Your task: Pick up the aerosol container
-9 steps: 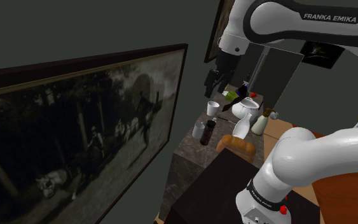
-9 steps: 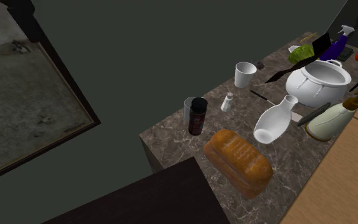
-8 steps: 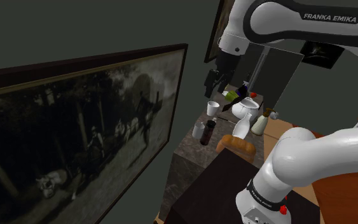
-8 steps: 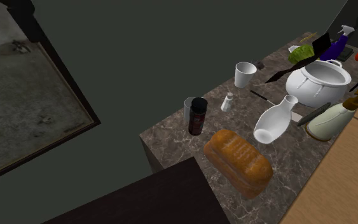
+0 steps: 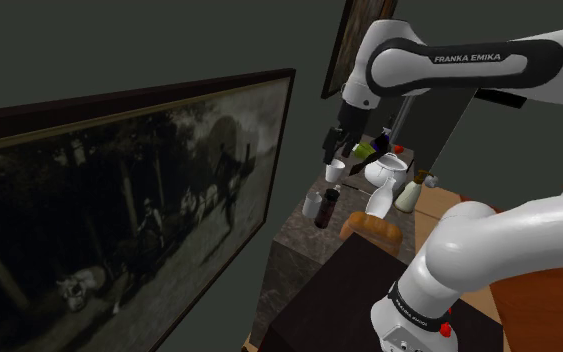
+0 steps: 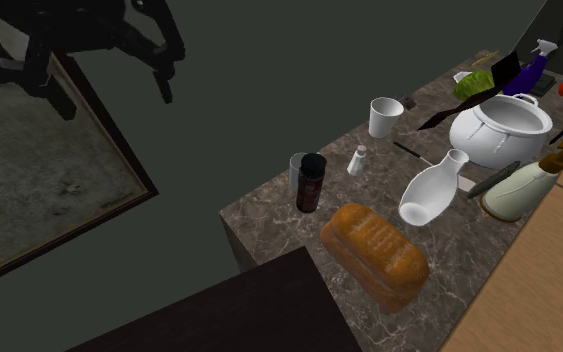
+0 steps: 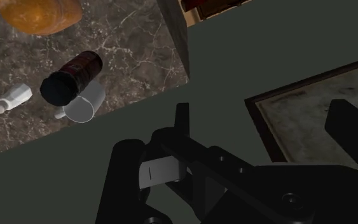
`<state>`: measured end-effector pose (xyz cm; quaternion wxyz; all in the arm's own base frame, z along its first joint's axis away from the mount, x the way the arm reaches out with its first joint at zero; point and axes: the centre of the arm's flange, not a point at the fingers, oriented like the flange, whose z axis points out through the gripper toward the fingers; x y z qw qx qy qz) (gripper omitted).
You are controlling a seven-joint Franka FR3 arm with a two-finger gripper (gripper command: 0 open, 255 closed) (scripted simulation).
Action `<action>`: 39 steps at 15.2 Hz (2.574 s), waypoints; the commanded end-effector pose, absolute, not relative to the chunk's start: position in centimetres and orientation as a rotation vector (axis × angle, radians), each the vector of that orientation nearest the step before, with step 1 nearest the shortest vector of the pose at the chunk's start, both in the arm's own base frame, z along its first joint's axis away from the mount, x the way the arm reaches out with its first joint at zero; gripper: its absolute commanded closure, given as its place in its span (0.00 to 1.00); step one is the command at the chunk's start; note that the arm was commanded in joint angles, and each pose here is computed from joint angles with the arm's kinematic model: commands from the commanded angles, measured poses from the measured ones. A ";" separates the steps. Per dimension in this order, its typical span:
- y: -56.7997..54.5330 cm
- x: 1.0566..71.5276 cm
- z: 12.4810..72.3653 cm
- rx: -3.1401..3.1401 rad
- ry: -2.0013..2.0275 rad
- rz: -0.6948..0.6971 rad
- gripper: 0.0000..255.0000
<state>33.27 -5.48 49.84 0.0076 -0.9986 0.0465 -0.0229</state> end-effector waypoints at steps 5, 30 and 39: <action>-11.2 34.9 44.7 -3.121 0.169 -0.067 0.00; -35.5 40.2 23.0 -3.112 0.270 -0.041 0.00; -36.7 40.4 17.9 -3.112 0.275 -0.040 0.00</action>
